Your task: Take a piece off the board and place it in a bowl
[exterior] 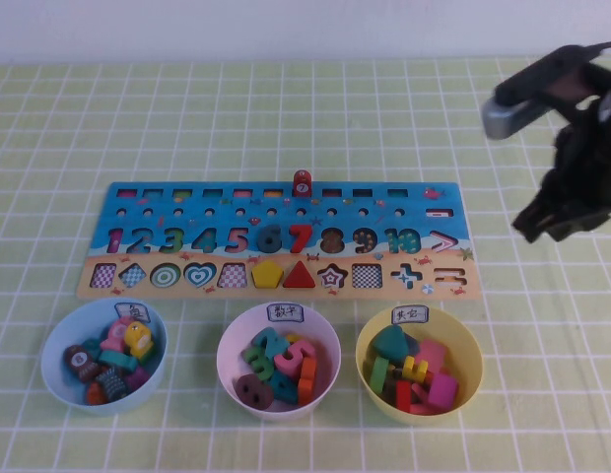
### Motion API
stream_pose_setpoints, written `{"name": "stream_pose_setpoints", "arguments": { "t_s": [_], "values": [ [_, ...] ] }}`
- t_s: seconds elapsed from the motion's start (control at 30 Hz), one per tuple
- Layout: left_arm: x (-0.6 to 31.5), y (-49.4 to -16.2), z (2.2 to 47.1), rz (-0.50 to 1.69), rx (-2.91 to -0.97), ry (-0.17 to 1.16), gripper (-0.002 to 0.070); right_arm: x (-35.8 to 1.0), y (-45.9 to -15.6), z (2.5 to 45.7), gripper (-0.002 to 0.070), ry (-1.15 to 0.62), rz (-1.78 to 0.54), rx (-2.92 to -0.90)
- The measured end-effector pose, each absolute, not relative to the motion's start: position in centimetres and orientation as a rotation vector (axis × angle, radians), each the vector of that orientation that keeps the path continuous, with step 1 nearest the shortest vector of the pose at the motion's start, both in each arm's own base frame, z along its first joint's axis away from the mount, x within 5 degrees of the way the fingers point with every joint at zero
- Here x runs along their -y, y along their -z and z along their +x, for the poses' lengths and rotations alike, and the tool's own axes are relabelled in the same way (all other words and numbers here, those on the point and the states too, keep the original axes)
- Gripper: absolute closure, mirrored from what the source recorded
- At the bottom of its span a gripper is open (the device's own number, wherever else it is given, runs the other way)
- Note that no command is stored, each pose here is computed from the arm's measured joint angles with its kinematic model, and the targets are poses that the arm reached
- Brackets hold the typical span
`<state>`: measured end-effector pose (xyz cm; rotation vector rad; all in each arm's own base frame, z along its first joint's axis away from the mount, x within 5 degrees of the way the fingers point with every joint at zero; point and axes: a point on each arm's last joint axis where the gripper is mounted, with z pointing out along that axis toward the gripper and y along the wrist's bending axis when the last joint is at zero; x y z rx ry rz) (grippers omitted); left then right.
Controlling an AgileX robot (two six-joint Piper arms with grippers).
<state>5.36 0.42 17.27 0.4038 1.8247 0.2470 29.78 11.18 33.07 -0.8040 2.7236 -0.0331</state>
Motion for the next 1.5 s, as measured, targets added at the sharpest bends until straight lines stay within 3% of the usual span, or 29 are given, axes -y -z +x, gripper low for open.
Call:
{"name": "stream_pose_setpoints", "arguments": {
  "t_s": [0.33, 0.67, 0.83, 0.93, 1.0, 1.1, 1.5],
  "values": [
    [-0.4, -17.3, 5.4, 0.404, -1.825, -0.247, 0.0680, -20.9, -30.7, 34.8, 0.0694, 0.090, -1.062, -2.606],
    [-0.4, -17.3, 5.4, 0.404, -1.825, -0.247, 0.0680, -26.3, -28.5, 38.0, 0.0684, -0.086, -1.078, -2.575],
    [-0.4, -17.3, 5.4, 0.404, -1.825, -0.247, 0.0680, -27.5, -27.9, 38.8, 0.0548, -0.174, -1.062, -2.572],
    [-0.4, -17.3, 5.4, 0.404, -1.825, -0.247, 0.0680, -28.1, -27.4, 38.9, 0.0365, -0.245, -1.057, -2.588],
    [-0.4, -17.3, 5.4, 0.404, -1.825, -0.247, 0.0680, -28.4, -26.8, 38.9, 0.0290, -0.253, -1.064, -2.599],
    [-0.4, -17.3, 5.4, 0.404, -1.825, -0.247, 0.0680, -29.0, -25.8, 38.8, 0.0262, -0.248, -1.101, -2.606],
    [-0.4, -17.3, 5.4, 0.404, -1.825, -0.247, 0.0680, -32.0, -22.0, 37.5, 0.0262, -0.273, -1.334, -2.582]
  ]
}}
